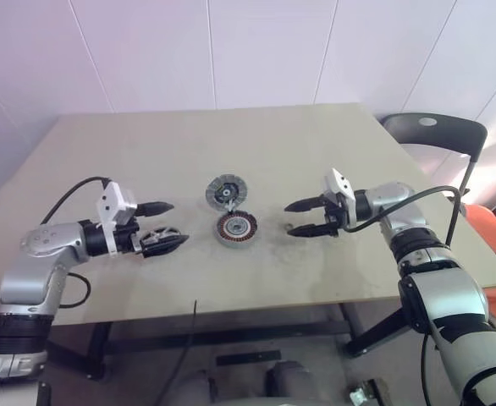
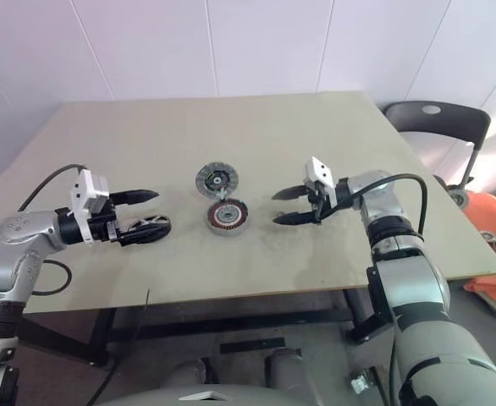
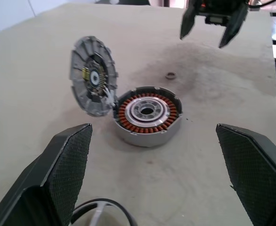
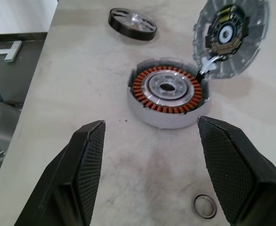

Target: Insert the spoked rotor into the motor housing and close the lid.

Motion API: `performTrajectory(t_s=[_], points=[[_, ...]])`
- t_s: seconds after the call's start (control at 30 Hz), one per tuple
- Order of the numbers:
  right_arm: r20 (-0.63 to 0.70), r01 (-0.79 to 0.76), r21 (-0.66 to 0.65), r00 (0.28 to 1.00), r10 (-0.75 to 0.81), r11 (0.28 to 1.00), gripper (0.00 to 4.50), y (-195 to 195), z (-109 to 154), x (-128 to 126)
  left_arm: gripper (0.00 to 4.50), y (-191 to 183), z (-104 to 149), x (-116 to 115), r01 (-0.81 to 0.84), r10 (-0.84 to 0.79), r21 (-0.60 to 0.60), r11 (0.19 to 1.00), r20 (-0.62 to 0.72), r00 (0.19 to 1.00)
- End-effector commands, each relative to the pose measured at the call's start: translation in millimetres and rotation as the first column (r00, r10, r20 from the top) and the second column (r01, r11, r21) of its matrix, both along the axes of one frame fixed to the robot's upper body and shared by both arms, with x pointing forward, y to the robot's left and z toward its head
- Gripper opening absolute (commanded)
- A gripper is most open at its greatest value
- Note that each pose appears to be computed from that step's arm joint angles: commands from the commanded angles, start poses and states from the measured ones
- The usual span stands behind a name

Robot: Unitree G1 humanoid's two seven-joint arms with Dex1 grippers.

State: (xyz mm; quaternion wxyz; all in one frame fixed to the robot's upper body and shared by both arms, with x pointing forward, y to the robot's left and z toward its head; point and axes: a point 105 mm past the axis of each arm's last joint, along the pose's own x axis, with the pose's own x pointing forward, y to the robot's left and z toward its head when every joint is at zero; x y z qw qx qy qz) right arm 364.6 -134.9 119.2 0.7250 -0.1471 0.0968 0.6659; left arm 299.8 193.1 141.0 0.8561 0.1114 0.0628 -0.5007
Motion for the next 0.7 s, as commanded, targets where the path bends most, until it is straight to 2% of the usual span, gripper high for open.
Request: performTrajectory(t_s=[0.03, 0.47, 0.7], points=[[0.077, 0.039, -0.003, 0.996, -0.039, 0.999, 3.29, -4.4, 13.9, 7.9, 4.48, 0.4, 11.3, 4.4, 0.003, -0.003, 0.004, 1.000, 0.051, 0.999], [0.090, 0.109, -0.008, 0.990, -0.107, 0.994, 3.29, -2.2, 10.7, 17.1, 4.48, 5.3, 14.7, 5.1, -0.014, 0.014, -0.002, 1.000, 0.052, 0.999], [0.093, 0.180, -0.033, 0.980, -0.177, 0.983, 3.29, -2.4, -2.5, 22.9, 4.48, 3.4, 15.9, 3.8, -0.019, 0.019, -0.004, 1.000, 0.056, 0.998]])
